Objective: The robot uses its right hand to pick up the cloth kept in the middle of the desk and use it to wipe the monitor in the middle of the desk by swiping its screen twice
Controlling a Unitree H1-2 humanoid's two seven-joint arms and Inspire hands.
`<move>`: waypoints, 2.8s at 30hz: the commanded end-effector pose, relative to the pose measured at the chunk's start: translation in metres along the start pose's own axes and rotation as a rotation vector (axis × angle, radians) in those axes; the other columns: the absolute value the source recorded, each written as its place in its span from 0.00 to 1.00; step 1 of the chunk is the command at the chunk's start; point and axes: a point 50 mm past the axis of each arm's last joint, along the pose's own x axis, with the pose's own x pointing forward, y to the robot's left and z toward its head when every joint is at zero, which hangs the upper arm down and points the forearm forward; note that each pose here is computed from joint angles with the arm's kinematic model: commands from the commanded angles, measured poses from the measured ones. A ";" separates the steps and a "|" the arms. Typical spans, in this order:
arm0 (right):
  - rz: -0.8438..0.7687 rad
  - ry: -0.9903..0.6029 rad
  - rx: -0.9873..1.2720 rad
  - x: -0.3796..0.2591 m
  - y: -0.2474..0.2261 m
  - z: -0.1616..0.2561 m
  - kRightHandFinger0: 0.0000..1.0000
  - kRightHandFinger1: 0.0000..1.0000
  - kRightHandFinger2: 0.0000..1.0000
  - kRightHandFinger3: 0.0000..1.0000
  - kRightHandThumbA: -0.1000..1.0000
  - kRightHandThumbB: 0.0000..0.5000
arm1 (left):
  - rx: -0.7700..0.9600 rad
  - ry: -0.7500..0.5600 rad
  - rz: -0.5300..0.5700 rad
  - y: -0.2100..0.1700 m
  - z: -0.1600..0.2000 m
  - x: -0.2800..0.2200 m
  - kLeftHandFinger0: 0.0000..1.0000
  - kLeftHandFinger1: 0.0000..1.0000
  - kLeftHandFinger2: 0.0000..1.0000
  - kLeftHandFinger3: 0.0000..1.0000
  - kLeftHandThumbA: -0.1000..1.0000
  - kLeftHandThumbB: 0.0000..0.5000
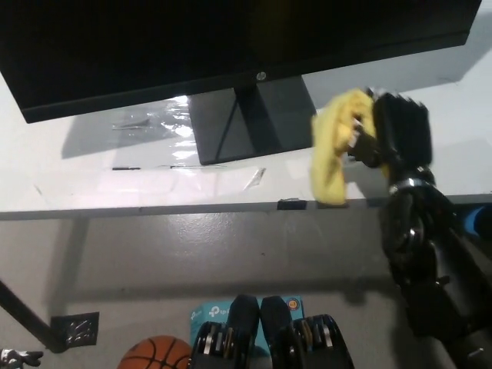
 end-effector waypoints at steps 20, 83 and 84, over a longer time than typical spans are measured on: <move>0.059 0.170 -0.128 0.082 -0.011 -0.021 0.00 0.04 0.21 0.54 0.00 0.35 | -0.010 -0.033 0.026 0.011 0.002 -0.009 0.44 0.46 0.61 0.81 0.38 0.37; 0.097 0.143 0.767 -0.143 0.036 -0.036 0.00 0.01 0.16 0.59 0.15 0.06 | -0.014 -0.064 0.040 0.011 0.010 0.001 0.44 0.45 0.58 0.81 0.34 0.34; 0.124 0.146 0.784 -0.142 0.047 -0.042 0.00 0.00 0.12 0.59 0.13 0.05 | -0.017 -0.065 0.040 0.012 0.011 0.002 0.43 0.45 0.58 0.81 0.34 0.35</move>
